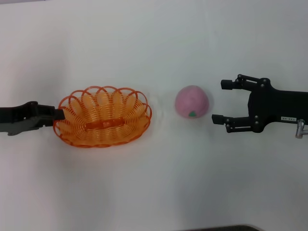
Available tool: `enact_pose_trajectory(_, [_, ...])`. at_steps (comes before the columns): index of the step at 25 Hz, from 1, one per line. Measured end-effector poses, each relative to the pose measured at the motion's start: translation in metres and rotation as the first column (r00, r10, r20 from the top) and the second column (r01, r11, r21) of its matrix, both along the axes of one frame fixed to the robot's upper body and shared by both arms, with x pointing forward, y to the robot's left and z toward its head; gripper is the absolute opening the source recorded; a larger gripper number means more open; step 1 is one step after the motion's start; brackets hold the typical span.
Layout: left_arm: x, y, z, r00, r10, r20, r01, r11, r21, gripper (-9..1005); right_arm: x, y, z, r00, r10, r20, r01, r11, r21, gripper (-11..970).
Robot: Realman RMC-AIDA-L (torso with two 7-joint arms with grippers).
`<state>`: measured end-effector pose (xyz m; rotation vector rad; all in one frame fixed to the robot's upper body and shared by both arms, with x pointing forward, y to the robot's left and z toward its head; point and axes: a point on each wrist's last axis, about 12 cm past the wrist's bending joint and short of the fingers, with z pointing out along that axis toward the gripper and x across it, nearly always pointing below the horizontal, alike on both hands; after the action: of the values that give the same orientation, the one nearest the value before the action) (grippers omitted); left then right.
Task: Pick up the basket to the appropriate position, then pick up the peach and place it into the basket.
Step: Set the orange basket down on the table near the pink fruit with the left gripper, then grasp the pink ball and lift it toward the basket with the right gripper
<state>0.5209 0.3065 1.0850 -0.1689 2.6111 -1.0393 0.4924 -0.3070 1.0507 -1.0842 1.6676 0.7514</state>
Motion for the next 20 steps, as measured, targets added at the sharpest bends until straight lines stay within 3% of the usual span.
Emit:
enact_pose_trajectory(9, [-0.007, 0.007, 0.01, 0.996, -0.062, 0.06, 0.064, 0.998, -0.027, 412, -0.003, -0.001, -0.002, 1.0, -0.005, -0.008, 0.005, 1.0, 0.005, 934])
enact_pose_trajectory(14, [-0.013, 0.018, 0.019, 0.978, -0.084, 0.19, 0.092, 0.995, -0.036, 690, -0.003, -0.001, -0.002, 1.0, -0.012, -0.008, 0.012, 1.0, 0.009, 934])
enact_pose_trajectory(16, [-0.016, 0.023, 0.023, 0.943, -0.118, 0.311, 0.132, 0.991, -0.022, 715, -0.003, -0.001, -0.002, 1.0, -0.014, -0.008, 0.014, 1.0, 0.01, 934])
enact_pose_trajectory(18, [-0.021, 0.026, 0.024, 0.877, -0.179, 0.446, 0.19, 0.982, 0.021, 740, -0.002, -0.001, -0.002, 1.0, -0.013, -0.008, 0.013, 1.0, 0.011, 934])
enact_pose_trajectory(19, [-0.023, 0.025, 0.023, 0.865, -0.193, 0.463, 0.203, 0.979, 0.028, 752, -0.002, -0.001, -0.001, 1.0, -0.013, -0.01, 0.013, 1.0, 0.012, 934])
enact_pose_trajectory(20, [-0.025, 0.024, 0.022, 0.829, -0.231, 0.51, 0.238, 0.97, 0.053, 765, -0.002, -0.001, -0.001, 1.0, -0.013, -0.013, 0.013, 1.0, 0.014, 934])
